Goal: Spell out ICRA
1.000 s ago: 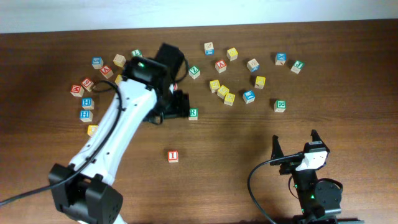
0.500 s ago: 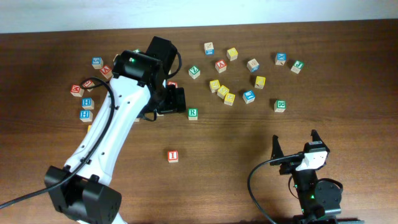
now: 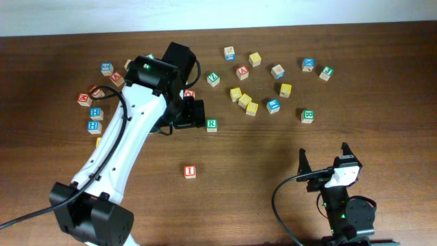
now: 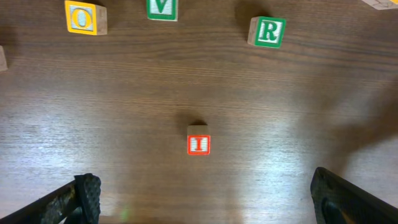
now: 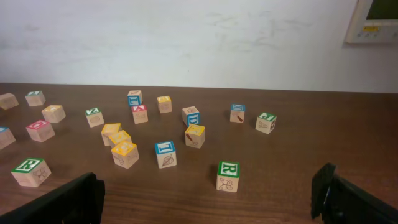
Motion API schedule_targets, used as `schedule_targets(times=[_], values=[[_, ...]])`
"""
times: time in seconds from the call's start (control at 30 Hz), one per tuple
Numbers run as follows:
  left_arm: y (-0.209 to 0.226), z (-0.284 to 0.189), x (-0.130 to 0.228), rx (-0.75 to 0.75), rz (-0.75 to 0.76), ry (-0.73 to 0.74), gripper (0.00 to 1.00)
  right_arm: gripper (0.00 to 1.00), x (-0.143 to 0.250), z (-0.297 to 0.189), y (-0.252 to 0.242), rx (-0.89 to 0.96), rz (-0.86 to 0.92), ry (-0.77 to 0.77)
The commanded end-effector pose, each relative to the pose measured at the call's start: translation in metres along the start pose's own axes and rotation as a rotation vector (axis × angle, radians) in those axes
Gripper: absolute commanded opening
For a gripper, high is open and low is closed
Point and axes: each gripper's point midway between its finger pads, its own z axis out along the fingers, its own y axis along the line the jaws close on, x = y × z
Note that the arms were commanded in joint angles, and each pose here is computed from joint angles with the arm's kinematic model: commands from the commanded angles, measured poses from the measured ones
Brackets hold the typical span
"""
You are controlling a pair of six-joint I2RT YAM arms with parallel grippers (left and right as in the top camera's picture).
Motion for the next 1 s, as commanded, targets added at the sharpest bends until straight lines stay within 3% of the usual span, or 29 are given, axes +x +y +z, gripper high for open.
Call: schedule_targets(times=[0.0,0.23,0.97], values=[[-0.005,0.001,0.000,0.019,0.008,0.003,0.99,0.98,0.003,0.000,0.000,0.004,0.000,0.004],[-0.014,0.000,-0.019,0.057,0.009,-0.073,0.99,0.98,0.003,0.000,0.000,0.004,0.000,0.004],[-0.005,0.000,-0.013,0.018,0.006,-0.049,0.99,0.98,0.003,0.000,0.000,0.004,0.000,0.004]])
